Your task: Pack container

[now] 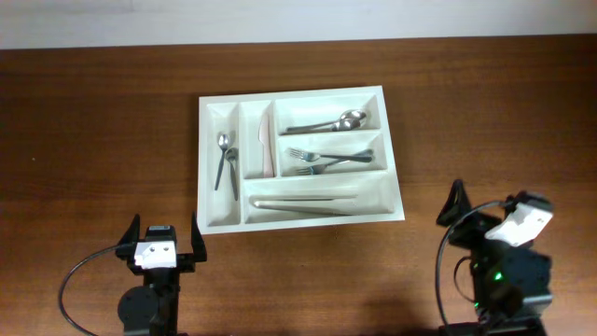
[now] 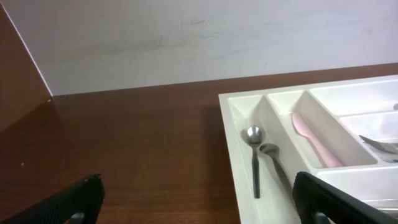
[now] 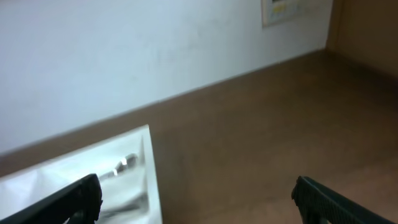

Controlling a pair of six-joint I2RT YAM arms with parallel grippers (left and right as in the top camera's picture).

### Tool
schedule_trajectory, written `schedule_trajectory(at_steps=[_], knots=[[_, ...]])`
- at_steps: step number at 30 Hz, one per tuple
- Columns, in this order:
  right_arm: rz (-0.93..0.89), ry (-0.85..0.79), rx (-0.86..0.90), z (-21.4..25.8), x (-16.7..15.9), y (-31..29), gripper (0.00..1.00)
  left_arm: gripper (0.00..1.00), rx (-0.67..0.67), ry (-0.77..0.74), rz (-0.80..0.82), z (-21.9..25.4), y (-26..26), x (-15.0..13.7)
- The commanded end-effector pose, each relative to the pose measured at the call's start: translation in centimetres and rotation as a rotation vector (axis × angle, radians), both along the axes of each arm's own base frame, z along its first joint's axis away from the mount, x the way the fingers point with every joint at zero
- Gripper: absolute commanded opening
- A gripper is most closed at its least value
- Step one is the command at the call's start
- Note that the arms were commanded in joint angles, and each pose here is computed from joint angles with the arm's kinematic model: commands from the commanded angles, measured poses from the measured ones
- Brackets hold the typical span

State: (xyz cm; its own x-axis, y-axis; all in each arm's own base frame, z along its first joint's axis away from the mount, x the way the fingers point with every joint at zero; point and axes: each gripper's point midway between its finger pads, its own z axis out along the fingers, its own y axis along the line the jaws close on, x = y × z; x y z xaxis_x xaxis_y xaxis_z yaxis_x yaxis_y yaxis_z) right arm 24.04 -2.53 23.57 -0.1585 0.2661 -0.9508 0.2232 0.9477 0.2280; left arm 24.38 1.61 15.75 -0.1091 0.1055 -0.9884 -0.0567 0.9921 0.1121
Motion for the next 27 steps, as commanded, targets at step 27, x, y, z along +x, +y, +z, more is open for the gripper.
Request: schedule_trajectory(at_steps=[27], knots=[[0.148, 0.025, -0.146, -9.3, -0.6, 1.5, 0.99, 0.99, 0.001, -0.005, -0.018, -0.1, -0.3, 0.0]])
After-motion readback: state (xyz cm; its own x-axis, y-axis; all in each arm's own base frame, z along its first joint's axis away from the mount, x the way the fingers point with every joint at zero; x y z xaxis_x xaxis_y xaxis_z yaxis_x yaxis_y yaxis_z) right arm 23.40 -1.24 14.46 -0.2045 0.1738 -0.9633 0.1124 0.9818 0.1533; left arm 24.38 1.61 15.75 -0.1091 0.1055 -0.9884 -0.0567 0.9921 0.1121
